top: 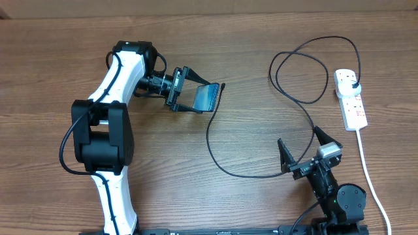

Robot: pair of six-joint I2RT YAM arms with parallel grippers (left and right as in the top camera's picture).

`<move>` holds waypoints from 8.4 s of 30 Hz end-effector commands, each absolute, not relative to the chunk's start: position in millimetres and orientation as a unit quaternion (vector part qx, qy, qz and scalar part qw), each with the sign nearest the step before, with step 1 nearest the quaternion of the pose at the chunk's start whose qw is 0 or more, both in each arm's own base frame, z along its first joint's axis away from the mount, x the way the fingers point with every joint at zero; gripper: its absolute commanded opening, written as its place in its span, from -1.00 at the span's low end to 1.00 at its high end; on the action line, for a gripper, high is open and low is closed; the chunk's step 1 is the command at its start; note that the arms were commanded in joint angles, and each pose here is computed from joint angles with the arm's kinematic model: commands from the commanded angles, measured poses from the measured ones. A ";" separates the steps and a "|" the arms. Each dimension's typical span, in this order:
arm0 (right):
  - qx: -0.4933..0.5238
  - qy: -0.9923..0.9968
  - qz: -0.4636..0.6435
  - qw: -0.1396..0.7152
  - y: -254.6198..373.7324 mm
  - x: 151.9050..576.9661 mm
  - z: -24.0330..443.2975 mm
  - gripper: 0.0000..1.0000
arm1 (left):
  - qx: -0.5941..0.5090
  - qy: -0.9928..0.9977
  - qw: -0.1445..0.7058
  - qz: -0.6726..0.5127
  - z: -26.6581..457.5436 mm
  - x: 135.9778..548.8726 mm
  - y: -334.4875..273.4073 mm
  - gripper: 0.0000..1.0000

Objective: Plug charger to phone and switch on socket

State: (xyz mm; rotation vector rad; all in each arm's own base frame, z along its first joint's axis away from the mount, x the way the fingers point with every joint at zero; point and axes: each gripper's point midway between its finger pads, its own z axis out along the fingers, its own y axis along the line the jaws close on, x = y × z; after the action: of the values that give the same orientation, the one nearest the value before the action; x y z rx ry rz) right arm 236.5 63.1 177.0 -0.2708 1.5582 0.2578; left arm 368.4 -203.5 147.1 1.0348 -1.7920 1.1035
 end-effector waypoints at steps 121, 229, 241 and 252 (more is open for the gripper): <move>0.219 0.865 0.428 0.142 231.2 315.5 69.1 -0.52 | 0.490 -0.825 0.248 0.130 64.3 334.3 -247.7 0.21; 0.450 0.563 0.647 0.251 243.7 399.4 280.9 -0.93 | 0.188 -0.833 -0.107 0.510 273.6 457.7 -259.0 0.01; 0.466 0.551 0.637 0.269 233.5 405.0 279.4 -0.93 | 0.200 -0.833 -0.104 0.506 270.7 460.3 -248.8 -0.25; 0.468 0.550 0.636 0.271 230.4 406.7 279.3 -0.93 | 0.214 -0.840 -0.083 0.493 261.6 453.3 -246.4 -0.92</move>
State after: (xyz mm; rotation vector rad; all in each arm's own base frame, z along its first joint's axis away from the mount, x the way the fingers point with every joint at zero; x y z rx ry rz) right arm 401.1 232.6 264.3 1.3807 1.4805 1.7697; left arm 453.4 -250.3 265.9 0.6737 -2.7675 1.6777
